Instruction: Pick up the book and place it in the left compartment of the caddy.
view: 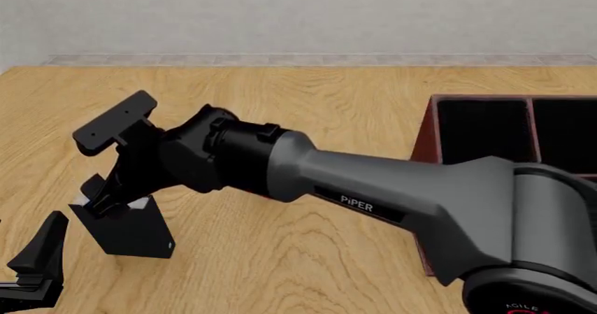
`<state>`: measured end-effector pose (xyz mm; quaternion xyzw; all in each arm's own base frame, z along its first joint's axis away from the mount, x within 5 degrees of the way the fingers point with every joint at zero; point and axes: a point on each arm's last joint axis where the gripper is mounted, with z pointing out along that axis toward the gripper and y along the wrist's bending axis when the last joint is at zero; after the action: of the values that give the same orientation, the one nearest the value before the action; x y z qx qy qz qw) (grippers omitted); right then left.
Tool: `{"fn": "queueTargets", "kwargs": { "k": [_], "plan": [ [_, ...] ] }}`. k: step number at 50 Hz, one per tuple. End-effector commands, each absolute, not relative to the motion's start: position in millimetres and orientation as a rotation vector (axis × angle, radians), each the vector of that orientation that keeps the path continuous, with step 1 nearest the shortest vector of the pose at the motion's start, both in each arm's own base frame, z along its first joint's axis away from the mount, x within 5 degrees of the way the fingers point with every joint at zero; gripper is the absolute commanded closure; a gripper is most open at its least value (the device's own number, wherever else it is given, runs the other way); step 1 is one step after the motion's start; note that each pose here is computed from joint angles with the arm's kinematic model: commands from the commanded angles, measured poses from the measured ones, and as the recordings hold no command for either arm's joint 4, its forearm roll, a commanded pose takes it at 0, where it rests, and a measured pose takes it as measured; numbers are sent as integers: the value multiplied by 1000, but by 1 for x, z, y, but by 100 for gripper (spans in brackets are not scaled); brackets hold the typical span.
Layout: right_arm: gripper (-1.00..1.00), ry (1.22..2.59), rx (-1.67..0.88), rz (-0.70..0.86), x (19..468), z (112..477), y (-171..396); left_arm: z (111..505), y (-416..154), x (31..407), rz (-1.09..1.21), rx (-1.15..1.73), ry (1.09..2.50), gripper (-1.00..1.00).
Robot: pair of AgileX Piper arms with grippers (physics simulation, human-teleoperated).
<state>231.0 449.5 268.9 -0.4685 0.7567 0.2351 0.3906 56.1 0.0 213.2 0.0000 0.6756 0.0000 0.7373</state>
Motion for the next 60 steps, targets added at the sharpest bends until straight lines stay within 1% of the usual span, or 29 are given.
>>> {"fn": "queueTargets", "kwargs": {
  "k": [1,39,60],
  "plan": [
    [-100,1932,-1186,600,232,262,452,213,0,56,0,0,1484,-100],
    [-100,1976,-1182,596,232,234,454,213,0,56,0,0,1484,-100],
    [-100,1994,-1174,599,232,225,453,213,0,56,0,0,1484,-100]
  ]
}}
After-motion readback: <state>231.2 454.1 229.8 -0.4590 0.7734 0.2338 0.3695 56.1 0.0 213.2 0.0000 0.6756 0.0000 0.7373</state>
